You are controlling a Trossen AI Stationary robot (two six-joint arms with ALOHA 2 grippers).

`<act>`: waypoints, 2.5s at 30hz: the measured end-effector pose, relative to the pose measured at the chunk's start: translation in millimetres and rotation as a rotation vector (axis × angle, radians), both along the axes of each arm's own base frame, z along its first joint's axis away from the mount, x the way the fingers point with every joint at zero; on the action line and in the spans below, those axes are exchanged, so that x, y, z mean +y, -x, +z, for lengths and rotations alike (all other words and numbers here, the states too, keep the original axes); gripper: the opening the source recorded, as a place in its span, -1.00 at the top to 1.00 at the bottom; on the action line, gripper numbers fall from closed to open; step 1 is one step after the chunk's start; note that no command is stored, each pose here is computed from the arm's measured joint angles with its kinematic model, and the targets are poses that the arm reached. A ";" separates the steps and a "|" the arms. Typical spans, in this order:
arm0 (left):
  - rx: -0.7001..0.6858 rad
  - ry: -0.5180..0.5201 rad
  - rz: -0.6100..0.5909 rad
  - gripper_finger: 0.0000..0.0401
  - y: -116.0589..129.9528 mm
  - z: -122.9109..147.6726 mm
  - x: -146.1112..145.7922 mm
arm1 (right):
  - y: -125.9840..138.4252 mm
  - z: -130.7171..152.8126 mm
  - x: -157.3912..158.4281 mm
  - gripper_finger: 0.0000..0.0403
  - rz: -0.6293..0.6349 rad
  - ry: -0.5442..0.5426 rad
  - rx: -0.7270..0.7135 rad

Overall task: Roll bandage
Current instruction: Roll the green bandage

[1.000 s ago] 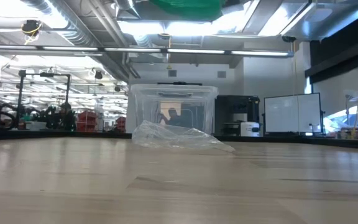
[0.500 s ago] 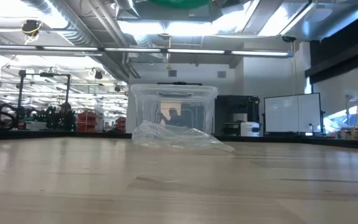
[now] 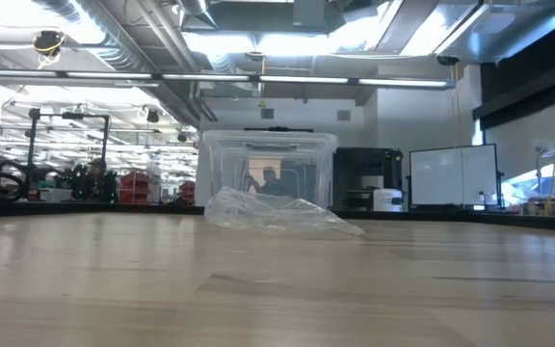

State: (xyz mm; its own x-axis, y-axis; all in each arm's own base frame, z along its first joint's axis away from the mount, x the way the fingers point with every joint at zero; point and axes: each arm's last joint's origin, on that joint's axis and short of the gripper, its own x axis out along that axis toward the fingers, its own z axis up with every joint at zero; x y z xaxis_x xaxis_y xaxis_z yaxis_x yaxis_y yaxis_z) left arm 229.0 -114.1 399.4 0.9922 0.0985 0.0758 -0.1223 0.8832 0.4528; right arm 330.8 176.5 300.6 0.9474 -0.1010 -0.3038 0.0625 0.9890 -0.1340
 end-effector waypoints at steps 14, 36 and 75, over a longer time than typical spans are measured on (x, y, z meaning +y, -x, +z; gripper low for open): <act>0.011 -0.003 0.003 0.94 -0.2 -1.2 0.3 | -12.3 -34.4 -15.1 -0.04 0.051 -0.150 -0.213; 0.003 -0.007 -0.129 0.94 15.8 -0.3 -27.5 | -9.2 -44.6 -30.4 0.98 -0.222 0.281 -0.065; 0.273 0.162 -0.011 0.94 -17.5 -43.2 -7.9 | 32.2 97.8 24.2 0.98 -0.041 0.864 -0.355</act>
